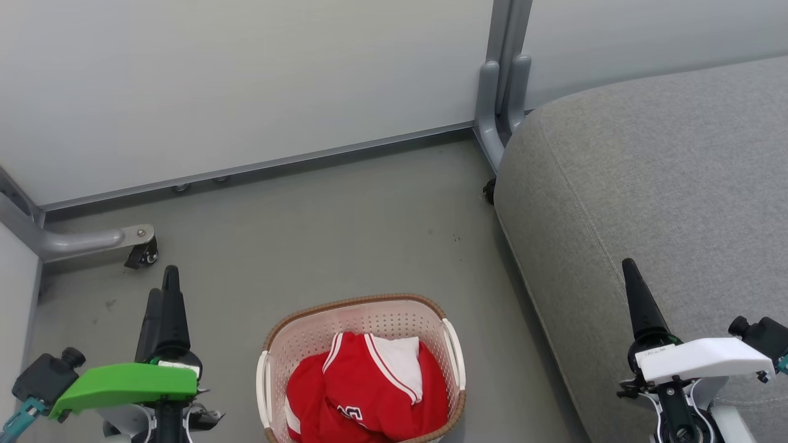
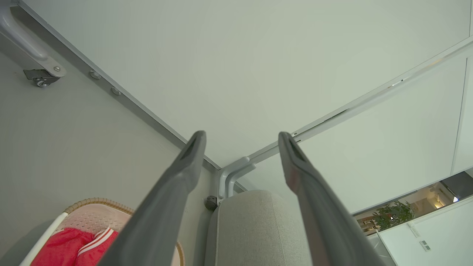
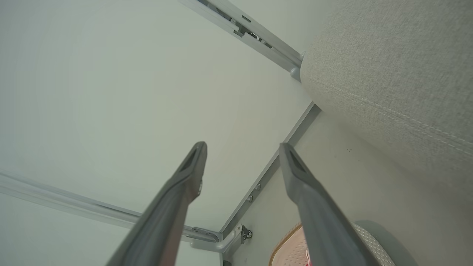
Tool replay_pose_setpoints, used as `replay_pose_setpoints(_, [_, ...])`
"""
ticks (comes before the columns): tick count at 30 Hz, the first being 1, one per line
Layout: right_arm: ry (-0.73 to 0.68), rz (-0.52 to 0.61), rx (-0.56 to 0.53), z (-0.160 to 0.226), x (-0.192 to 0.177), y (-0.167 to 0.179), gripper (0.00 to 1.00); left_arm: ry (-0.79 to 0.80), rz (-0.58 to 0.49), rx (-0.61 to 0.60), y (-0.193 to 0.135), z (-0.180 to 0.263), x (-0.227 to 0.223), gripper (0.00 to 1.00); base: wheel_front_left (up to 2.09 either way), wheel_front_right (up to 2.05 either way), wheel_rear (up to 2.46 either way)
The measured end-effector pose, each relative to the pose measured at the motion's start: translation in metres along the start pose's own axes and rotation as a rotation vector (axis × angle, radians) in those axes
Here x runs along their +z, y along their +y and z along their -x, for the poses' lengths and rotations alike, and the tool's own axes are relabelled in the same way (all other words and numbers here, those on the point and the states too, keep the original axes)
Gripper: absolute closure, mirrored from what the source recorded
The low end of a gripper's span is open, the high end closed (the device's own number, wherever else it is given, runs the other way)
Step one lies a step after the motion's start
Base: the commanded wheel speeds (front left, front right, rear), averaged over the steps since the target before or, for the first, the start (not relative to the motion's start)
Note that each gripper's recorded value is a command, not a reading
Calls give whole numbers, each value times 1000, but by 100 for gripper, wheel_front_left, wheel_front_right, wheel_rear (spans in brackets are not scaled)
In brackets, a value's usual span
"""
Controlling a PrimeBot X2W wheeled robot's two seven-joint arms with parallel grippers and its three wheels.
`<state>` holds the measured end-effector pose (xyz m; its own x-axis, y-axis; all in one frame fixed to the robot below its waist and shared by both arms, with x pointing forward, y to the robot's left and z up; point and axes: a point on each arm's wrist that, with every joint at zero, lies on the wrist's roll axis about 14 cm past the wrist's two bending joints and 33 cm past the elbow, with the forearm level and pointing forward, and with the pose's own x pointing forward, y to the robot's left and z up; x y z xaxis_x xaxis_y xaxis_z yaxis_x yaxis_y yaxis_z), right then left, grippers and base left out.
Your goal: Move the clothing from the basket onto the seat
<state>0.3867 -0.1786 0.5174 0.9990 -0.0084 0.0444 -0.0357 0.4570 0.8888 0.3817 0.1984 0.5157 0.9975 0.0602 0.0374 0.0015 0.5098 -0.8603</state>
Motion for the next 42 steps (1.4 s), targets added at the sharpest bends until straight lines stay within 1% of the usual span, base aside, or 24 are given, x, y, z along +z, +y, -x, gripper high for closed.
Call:
replay_pose_setpoints(17, [-2, 285, 85, -3, -6, 22, 0, 4, -353, -28, -12, 1, -7, 0, 0, 0, 0])
replay_pose_setpoints(23, [1, 369, 106, -3, -9, 26, 0, 2, -456, -35, -13, 1, -9, 0, 0, 0, 0])
replay_pose_setpoints(33, [9, 478, 134, -4, -17, 30, 0, 0, -580, -55, -16, 3, -13, 0, 0, 0, 0])
replay_pose_setpoints(42, [8, 559, 166, -4, -21, 36, 0, -4, -667, -73, -19, 4, -16, 0, 0, 0, 0])
